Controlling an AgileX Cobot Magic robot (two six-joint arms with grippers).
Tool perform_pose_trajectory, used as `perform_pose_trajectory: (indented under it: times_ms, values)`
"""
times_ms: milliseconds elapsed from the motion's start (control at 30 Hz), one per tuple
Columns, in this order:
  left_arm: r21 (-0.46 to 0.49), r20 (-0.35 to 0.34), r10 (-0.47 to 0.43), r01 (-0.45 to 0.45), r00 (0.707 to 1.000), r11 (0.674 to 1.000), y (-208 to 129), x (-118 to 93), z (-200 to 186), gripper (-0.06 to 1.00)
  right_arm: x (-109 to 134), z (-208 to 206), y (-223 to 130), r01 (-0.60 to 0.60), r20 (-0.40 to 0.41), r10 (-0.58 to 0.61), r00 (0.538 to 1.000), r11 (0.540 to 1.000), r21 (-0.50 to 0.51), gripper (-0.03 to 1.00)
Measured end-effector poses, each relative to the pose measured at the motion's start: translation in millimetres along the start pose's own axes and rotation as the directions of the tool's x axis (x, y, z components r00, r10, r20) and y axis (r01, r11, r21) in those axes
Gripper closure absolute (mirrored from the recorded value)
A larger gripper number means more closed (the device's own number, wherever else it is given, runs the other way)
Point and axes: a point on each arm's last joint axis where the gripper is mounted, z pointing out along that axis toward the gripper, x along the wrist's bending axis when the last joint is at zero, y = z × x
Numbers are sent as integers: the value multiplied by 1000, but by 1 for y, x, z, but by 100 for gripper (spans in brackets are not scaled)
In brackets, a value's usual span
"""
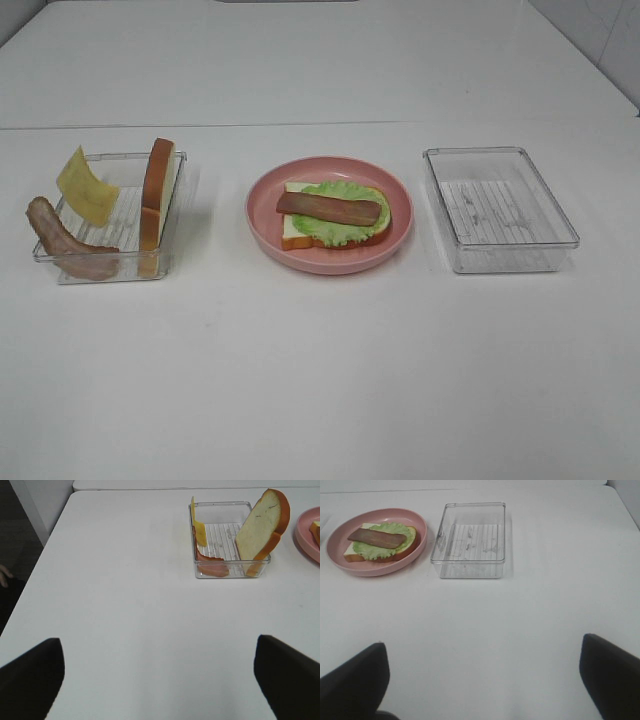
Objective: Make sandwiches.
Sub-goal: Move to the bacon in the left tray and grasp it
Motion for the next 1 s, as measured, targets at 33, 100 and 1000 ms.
perform_pose_trajectory:
  times_ms: [33, 100, 1000]
  values:
    - [0, 0, 0, 0, 1000, 1000, 0, 0, 0, -3, 0, 0, 0, 0, 0, 0, 1000, 1000, 0, 1]
    - [0, 0, 0, 0, 1000, 1000, 0, 0, 0, -3, 0, 1, -2, 6, 0, -6, 1000, 1000, 10, 1]
    - [0, -4, 2, -2, 1000, 1000, 0, 0, 0, -3, 0, 1, -2, -28, 54, 28, 998, 1000, 7, 1]
